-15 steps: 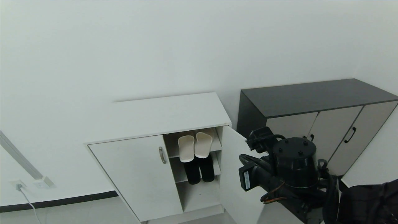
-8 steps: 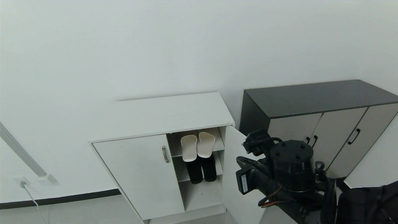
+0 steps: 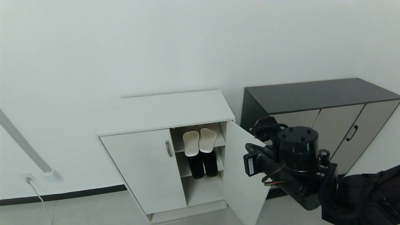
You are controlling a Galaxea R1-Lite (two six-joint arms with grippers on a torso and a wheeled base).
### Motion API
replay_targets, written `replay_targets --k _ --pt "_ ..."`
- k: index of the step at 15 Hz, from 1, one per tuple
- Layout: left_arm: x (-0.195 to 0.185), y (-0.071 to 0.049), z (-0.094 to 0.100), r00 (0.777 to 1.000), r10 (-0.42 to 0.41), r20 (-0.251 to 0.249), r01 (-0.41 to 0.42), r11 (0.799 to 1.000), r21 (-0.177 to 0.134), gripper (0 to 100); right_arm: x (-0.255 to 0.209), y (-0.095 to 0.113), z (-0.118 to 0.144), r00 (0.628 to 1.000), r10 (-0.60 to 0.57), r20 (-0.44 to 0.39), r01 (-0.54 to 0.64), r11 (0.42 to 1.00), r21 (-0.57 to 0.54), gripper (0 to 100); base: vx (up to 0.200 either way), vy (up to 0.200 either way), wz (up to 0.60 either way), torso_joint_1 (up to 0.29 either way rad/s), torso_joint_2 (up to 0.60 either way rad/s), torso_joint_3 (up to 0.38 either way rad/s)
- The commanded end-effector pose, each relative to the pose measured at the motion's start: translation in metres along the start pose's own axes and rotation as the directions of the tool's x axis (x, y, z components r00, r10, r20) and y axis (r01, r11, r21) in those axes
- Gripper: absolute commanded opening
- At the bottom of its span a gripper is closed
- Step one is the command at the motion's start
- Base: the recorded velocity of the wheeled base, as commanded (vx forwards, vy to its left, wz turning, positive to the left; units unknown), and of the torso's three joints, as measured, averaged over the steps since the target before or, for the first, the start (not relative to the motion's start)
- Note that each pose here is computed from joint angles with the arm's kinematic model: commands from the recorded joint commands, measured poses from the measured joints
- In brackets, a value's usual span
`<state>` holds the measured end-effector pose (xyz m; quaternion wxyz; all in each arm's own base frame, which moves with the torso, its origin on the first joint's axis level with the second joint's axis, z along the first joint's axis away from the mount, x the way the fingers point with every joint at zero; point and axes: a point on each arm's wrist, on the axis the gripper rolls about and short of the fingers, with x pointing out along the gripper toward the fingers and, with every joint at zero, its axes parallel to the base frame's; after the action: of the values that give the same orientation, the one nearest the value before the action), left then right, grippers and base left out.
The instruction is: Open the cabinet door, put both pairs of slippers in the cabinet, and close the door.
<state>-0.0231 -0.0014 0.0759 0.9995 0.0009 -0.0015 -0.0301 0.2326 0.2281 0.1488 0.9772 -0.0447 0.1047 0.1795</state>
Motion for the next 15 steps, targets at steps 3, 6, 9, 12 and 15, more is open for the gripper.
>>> replay_targets --k 3,6,9,12,15 --pt "0.0 0.0 0.0 1.0 0.0 -0.001 0.0 1.0 0.0 0 0.029 -0.04 0.032 0.992 -0.127 -0.002 0.127 0.991 0.038 0 0.0 0.0 0.0 0.0 0.0 0.0" --pt "0.0 0.0 0.0 1.0 0.0 -0.001 0.0 1.0 0.0 0 0.037 -0.053 0.044 0.994 -0.102 -0.025 0.103 0.993 0.056 0 0.0 0.0 0.0 0.0 0.0 0.0" --pt "0.0 0.0 0.0 1.0 0.0 -0.001 0.0 1.0 0.0 0 0.047 -0.066 0.051 0.995 -0.068 -0.077 0.076 0.992 0.097 0 0.0 0.0 0.0 0.0 0.0 0.0" --pt "0.0 0.0 0.0 1.0 0.002 -0.001 -0.002 1.0 0.0 0 0.067 -0.084 0.038 0.991 -0.049 -0.122 0.064 0.99 0.123 0 0.0 0.0 0.0 0.0 0.0 0.0" --pt "0.0 0.0 0.0 1.0 0.002 -0.001 -0.002 1.0 0.0 0 0.082 -0.096 0.025 0.991 -0.017 -0.134 0.039 0.986 0.161 0 0.0 0.0 0.0 0.0 0.0 0.0"
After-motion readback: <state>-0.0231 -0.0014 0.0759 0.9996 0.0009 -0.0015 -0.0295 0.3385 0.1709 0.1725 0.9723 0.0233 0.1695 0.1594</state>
